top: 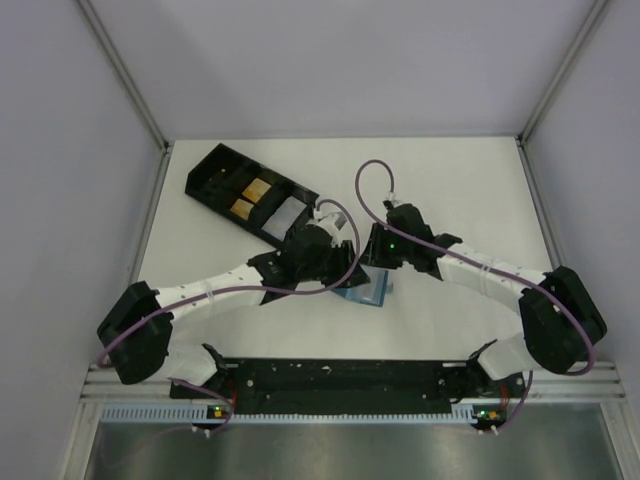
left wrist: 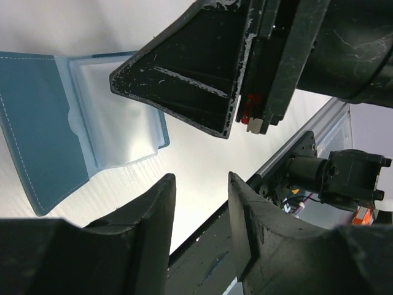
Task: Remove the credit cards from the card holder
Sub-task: Open the card holder at the center of the board.
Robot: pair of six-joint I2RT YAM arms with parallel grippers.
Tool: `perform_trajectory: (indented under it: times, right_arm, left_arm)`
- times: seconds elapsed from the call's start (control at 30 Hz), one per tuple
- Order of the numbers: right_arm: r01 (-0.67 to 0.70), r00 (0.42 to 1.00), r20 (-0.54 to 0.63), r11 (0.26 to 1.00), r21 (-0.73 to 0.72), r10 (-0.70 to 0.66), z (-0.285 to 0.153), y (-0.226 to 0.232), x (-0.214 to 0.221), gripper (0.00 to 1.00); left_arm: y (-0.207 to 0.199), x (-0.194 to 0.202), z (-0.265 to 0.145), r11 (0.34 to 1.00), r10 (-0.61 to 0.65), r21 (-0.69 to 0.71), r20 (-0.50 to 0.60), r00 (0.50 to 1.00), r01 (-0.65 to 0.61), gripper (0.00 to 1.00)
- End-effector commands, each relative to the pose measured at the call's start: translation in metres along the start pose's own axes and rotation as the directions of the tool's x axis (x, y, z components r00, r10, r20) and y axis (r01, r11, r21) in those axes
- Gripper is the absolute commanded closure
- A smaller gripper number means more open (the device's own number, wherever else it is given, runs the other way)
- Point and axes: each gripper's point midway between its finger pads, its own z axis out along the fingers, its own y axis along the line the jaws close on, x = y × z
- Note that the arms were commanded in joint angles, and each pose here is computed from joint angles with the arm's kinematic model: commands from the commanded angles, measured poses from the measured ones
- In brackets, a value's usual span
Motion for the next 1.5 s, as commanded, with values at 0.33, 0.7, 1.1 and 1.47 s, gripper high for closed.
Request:
perform_trajectory:
  times: [0.33, 0.7, 1.1, 1.47]
  right_arm:
    - [-0.035, 0.999, -0.007, 0.992, 0.120, 0.036, -0.004, -0.035, 0.020, 0.59]
    - [-0.057, 0.998, -0.022, 0.994, 0.095, 0.059, 0.002, -0.034, 0.028, 0.56]
    - [-0.078, 0.996, -0.033, 0.993, 0.086, 0.081, 0.007, -0.034, 0.031, 0.56]
    - [-0.098, 0.994, -0.033, 0.990, 0.105, 0.102, 0.009, -0.038, 0.033, 0.56]
  left_arm:
    - [0.065, 0.008, 0.014, 0.973, 0.055, -0.223, -0.040, 0.998, -0.063, 0.60]
    - [0.101, 0.033, 0.028, 0.953, 0.017, -0.299, -0.113, 0.993, -0.050, 0.73]
    - [0.114, 0.057, 0.034, 0.954, -0.036, -0.300, -0.165, 0.986, -0.016, 0.93]
    - [0.111, 0.057, 0.035, 0.959, -0.043, -0.282, -0.163, 0.986, -0.005, 0.93]
